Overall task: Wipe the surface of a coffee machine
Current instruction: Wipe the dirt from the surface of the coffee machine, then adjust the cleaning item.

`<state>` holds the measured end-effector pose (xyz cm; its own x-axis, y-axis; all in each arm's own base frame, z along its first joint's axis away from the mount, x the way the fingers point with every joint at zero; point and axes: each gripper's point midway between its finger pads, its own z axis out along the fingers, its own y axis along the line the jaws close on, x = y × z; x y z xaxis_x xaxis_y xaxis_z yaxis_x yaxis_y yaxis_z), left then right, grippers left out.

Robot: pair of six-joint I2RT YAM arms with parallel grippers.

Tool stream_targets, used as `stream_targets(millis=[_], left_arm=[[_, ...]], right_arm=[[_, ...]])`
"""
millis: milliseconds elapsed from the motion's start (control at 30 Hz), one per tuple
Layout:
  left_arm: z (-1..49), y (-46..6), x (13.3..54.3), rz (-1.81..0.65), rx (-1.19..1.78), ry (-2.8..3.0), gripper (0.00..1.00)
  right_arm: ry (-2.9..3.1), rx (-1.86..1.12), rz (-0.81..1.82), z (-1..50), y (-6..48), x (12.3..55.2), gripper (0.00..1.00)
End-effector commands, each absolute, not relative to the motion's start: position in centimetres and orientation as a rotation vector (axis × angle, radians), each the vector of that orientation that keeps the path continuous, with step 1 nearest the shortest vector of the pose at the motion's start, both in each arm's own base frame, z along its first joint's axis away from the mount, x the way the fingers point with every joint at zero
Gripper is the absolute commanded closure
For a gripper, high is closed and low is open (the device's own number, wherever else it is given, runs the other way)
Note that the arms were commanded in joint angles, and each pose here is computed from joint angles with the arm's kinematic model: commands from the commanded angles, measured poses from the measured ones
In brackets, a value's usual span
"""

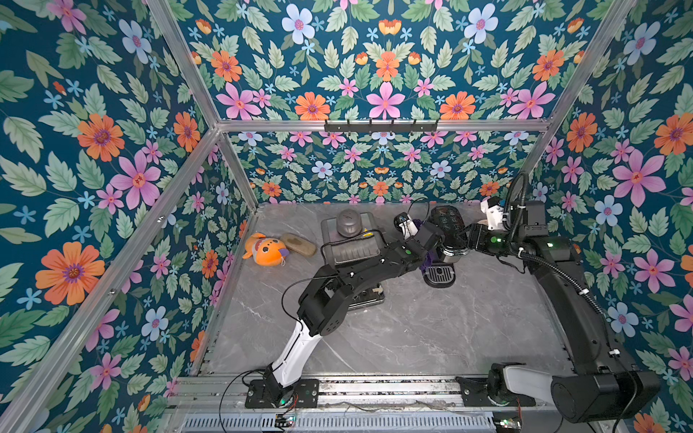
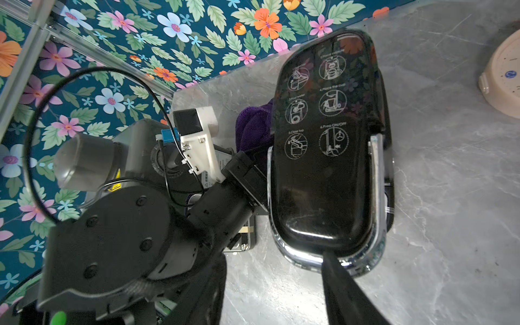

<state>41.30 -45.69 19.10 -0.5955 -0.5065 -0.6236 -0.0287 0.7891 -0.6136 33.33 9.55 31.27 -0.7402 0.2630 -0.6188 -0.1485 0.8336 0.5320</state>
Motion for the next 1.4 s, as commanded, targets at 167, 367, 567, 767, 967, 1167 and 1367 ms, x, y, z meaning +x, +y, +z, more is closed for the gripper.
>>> stream_targets(millis=[167, 367, 567, 767, 967, 1167, 1367], left_arm=[[24.9, -45.7, 40.8, -0.832, -0.361, 2.021, 1.00], [30.3, -45.7, 39.4, -0.962, -0.253, 1.926, 1.00], [37.6, -47.0, 34.7, -1.164, 0.156, 1.750, 1.00], [40.9, -48.2, 28.9, -1.296, 0.576, 1.574, 1.00], [42.2, -48.3, 26.3, -1.396, 0.695, 1.436, 1.00], [43.2, -48.1, 23.9, -1.506, 0.773, 1.300, 1.00], [43.3, -48.3, 22.7, -1.542, 0.850, 1.259, 1.00]], right_arm=[[2.214, 0.037, 0.813, 33.6, 10.5, 32.5, 0.40], [2.117, 0.002, 0.900, 36.3, 11.4, 31.9, 0.27], [2.061, -0.008, 1.044, 39.1, 12.6, 31.7, 0.20], [1.937, -0.032, 1.248, 42.7, 14.1, 31.0, 0.15], [1.951, 0.011, 1.248, 43.0, 13.9, 30.7, 0.15], [2.000, 0.035, 1.227, 42.0, 13.7, 30.3, 0.18], [2.025, 0.024, 1.259, 41.4, 14.1, 30.2, 0.27]])
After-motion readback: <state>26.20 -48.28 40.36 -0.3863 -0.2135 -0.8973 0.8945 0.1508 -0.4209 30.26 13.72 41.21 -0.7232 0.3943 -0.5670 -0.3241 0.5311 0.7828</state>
